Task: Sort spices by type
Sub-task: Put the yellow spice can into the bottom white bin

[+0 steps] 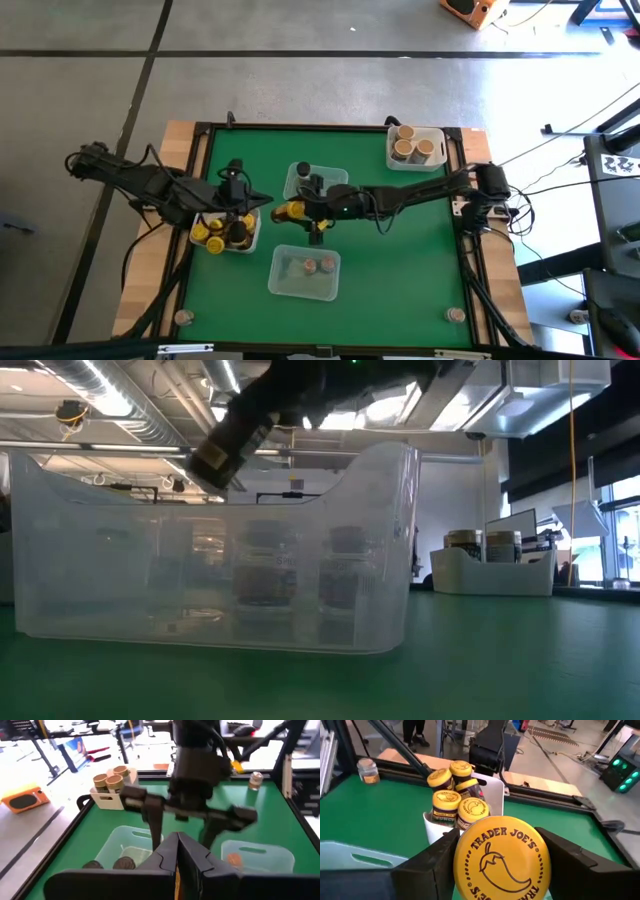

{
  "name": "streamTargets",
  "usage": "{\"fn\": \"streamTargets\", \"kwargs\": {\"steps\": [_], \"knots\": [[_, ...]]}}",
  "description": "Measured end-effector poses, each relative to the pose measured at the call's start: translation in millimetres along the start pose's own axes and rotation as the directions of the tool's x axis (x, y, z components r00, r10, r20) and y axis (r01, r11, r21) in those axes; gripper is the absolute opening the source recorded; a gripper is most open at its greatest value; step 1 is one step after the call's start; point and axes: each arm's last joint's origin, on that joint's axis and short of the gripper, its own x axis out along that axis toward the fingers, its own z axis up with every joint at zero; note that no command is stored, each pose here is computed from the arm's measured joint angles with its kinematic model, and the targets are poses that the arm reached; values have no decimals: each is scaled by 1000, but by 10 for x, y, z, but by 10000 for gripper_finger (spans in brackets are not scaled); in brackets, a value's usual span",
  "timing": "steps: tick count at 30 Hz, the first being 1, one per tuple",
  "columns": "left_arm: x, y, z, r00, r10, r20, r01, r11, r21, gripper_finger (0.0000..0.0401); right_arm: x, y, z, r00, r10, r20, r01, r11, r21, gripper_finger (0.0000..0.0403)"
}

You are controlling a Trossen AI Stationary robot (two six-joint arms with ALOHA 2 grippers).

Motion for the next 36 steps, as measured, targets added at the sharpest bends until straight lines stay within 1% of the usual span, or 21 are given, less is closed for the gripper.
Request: {"fn": "streamTargets", "kwargs": {"steps": [2, 4, 8, 12, 14, 17, 21, 24, 27, 30, 33, 36], "knots": [[18, 16, -1, 1000, 12, -4, -12, 1000, -19, 11, 54, -28, -60, 1000, 1, -12, 0, 1000, 14, 228], [46, 26, -12, 1000, 23, -18, -24, 999, -24, 25, 124, -48, -136, 1000, 2, -21, -2, 1000, 20, 228], [102, 25, -42, 998, 37, -53, -38, 999, -9, 72, 244, -24, -335, 995, 10, -95, -6, 999, 47, 228], [163, -3, -80, 995, 37, -90, -36, 999, 8, 120, 296, 20, -465, 986, 26, -163, -17, 998, 54, 228], [185, -13, -97, 993, 39, -107, -38, 999, 10, 140, 290, 33, -514, 978, 35, -208, -23, 998, 61, 228], [218, -30, -118, 991, 42, -126, -39, 999, 25, 159, 291, 43, -573, 966, 42, -256, -24, 997, 73, 228], [252, -47, -129, 990, 44, -136, -40, 999, 31, 168, 284, 57, -613, 955, 70, -288, -47, 995, 85, 230], [279, -60, -139, 988, 45, -145, -40, 999, 37, 168, 274, 61, -644, 944, 76, -320, -45, 994, 103, 250], [287, -64, -143, 988, 46, -148, -40, 998, 38, 168, 275, 60, -638, 946, 75, -316, -44, 994, 104, 274], [299, -70, -149, 987, 46, -153, -41, 998, 38, 168, 275, 63, -638, 946, 76, -316, -45, 994, 103, 289], [296, -69, -147, 987, 46, -151, -41, 999, 35, 168, 274, 63, -640, 945, 76, -318, -46, 994, 102, 297], [296, -73, -159, 986, 31, -165, -31, 1000, 1, 169, 211, 59, -611, 935, 83, -346, -54, 994, 94, 298]]}}
